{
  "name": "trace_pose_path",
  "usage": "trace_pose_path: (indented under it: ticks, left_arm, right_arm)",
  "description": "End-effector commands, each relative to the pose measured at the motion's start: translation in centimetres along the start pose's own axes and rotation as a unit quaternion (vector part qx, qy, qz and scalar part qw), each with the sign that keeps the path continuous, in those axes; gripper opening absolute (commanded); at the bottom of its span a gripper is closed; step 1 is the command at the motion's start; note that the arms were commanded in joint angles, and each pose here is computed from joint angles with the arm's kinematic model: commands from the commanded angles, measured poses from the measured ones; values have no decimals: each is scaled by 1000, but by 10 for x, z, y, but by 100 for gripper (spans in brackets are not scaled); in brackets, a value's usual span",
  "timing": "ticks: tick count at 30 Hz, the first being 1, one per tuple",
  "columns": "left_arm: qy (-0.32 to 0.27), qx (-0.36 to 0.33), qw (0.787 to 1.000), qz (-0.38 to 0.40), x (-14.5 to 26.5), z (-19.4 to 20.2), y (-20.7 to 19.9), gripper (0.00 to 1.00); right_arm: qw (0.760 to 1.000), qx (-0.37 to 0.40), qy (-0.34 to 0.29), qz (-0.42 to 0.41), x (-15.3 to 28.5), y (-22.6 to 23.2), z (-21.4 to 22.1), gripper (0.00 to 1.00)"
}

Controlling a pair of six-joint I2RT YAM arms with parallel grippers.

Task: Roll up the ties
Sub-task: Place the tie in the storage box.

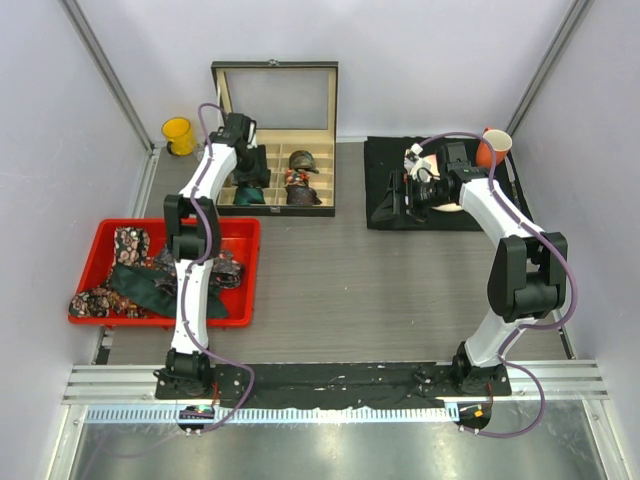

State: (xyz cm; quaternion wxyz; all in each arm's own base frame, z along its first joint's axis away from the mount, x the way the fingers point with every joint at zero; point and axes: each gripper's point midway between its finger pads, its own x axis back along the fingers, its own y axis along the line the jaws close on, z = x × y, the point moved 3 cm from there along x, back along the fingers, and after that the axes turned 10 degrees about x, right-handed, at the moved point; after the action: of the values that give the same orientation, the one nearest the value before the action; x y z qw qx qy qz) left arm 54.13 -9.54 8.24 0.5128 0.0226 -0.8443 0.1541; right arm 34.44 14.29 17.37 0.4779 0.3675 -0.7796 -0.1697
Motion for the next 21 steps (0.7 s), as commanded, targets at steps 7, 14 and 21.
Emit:
trace_pose_path:
  ticks: [7,14,21]
  left_arm:
    - [116,-3,988,-102,-30,58,51,5]
    - [91,-33,994,-56,-24,37,35,41]
    - [56,-51,996,-47,-8,25,32,63]
  right_arm:
    - [999,27,-14,9,12,6,-3,100]
    - [999,29,-17,7,14,8,-2,100]
    - [1000,28,-14,2,14,10,0,100]
